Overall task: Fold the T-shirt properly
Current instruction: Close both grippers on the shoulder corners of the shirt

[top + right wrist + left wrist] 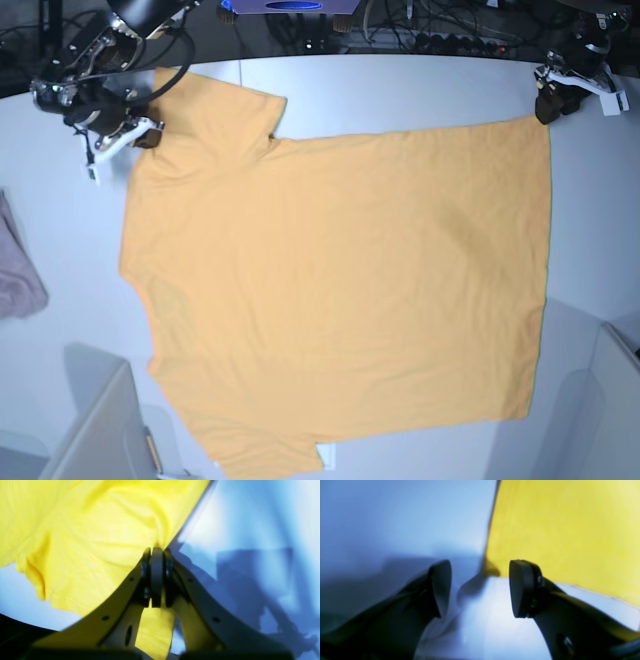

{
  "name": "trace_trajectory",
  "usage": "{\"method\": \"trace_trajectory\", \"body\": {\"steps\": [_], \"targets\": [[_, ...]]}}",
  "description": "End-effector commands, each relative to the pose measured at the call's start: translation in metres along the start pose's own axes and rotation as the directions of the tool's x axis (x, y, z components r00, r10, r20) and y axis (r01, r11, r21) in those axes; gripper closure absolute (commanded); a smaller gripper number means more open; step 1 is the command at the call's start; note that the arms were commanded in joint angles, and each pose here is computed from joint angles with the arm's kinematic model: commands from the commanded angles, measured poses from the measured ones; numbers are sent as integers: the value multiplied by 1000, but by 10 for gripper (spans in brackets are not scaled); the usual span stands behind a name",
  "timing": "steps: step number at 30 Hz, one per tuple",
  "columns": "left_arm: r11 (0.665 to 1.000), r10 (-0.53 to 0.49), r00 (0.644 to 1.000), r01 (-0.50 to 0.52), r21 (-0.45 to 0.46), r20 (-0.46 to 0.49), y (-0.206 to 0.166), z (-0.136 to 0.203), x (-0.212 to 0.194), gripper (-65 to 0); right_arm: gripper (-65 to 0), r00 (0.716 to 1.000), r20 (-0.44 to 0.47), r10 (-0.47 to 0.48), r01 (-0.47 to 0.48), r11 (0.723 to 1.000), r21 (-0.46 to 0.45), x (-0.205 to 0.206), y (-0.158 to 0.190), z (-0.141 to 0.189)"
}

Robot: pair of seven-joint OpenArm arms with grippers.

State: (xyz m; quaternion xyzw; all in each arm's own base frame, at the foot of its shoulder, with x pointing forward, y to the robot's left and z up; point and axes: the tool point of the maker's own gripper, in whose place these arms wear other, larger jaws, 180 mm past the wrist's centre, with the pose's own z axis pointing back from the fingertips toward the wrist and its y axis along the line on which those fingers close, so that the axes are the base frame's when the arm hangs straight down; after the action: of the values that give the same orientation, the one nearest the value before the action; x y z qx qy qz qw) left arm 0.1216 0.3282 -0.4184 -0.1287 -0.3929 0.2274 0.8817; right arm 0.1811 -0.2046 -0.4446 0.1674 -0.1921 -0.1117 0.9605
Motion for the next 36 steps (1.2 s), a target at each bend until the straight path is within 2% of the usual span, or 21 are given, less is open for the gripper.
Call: {"method": "trace_trajectory", "body": {"steps": [1,6,14,24,25,27,30,31,36], "targets": [[1000,-23,999,23,-8,-23,-2,0,-1,-359,0,998,-69,7,-9,1000,-27,-13,-5,0],[999,-16,999,15,-46,-29,-15,-12,-5,-359,0,997,-71,7,-10,999,-30,-14,-6,1],[996,72,997,-74,-50,-41,-14,-28,-20,-359,0,997,-73,7,-9,999,-34,-15,-7,1],[995,78,997,-79,-61,-19,-18,-37,-10,-352,0,998,-69,7,-9,999,-34,-15,-7,1],[995,78,997,-79,-62,-20,-18,-37,-11,-336,0,998,-69,7,-9,999,-34,-15,-7,1],[995,78,997,-79,-62,-18,-19,-37,-10,-244,0,998,-69,7,-9,999,-34,-15,-7,1],[995,78,997,-79,-64,-15,-19,-38,-9,-20,0,998,-69,7,-9,999,-34,-15,-7,1],[995,76,997,-77,-63,-17,-19,-38,-9,0,0,998,-69,7,-9,999,-34,-15,-7,1],[996,60,998,-60,-64,-11,-20,-36,-5,0,0,997,-77,2,-5,999,-35,-17,-8,2]]}}
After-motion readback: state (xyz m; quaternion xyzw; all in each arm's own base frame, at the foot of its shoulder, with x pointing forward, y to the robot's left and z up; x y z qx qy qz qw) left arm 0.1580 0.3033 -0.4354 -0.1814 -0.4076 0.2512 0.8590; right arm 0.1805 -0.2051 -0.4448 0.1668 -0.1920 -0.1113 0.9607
